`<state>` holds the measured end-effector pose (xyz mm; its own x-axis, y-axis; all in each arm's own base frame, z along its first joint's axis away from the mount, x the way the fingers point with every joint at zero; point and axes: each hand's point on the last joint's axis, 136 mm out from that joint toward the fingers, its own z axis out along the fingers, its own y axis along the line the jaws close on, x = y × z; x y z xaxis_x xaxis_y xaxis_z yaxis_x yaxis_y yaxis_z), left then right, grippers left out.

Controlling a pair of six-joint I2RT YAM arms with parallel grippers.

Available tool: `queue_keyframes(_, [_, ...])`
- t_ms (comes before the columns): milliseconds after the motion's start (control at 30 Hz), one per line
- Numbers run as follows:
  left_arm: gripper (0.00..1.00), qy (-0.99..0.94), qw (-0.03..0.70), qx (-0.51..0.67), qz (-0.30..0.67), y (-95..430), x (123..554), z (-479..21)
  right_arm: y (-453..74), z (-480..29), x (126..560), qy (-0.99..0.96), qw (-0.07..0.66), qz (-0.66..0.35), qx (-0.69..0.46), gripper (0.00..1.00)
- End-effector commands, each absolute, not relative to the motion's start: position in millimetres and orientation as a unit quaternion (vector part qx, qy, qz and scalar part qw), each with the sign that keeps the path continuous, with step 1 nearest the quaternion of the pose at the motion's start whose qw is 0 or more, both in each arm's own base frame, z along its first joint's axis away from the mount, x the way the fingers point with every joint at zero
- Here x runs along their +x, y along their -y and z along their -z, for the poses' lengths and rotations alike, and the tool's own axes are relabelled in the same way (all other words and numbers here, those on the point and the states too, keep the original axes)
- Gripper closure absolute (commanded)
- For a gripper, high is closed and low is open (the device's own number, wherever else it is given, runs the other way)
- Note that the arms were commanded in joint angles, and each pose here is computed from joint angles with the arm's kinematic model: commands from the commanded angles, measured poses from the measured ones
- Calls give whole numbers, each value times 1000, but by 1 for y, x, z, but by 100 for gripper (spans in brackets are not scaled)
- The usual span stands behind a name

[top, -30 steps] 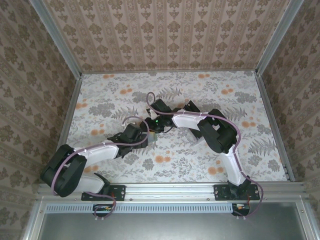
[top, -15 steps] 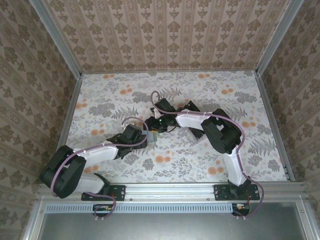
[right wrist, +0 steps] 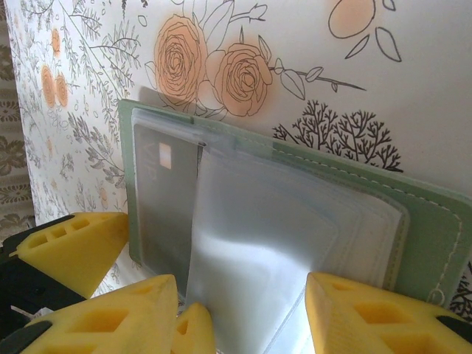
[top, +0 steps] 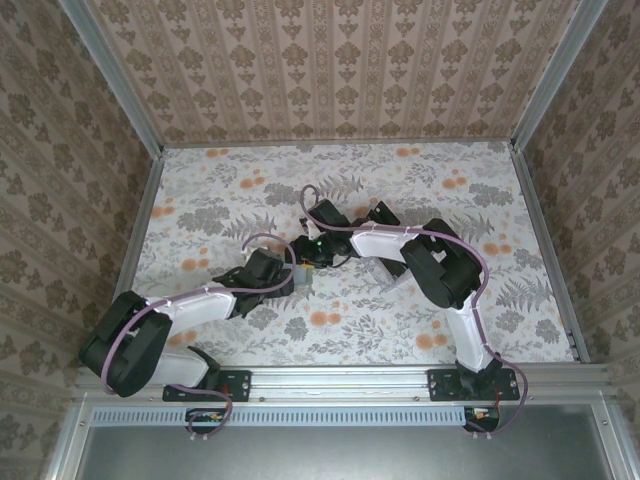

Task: Put the credit cards into the card holder
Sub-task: Flip over the card slot on the card holder.

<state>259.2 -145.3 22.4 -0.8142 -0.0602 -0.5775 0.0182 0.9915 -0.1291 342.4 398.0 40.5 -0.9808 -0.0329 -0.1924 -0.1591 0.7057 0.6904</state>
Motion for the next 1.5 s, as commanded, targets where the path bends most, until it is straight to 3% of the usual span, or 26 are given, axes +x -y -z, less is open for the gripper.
queue_keyframes(0, [0, -956, 289, -23, 42, 130, 249, -12, -395, -35, 335, -924, 73, -374, -45, 49])
queue_keyframes(967, [0, -955, 289, -27, 53, 129, 249, -11, -396, -24, 326, -933, 52, -354, -19, 49])
queue_keyframes(1200, [0, -944, 316, -23, 91, 136, 251, -34, -405, -27, 336, -925, 52, -376, -1, 49])
queue_keyframes(1467, [0, -935, 331, -93, 82, 103, 251, -52, -411, -30, 344, -919, 49, -391, 6, 49])
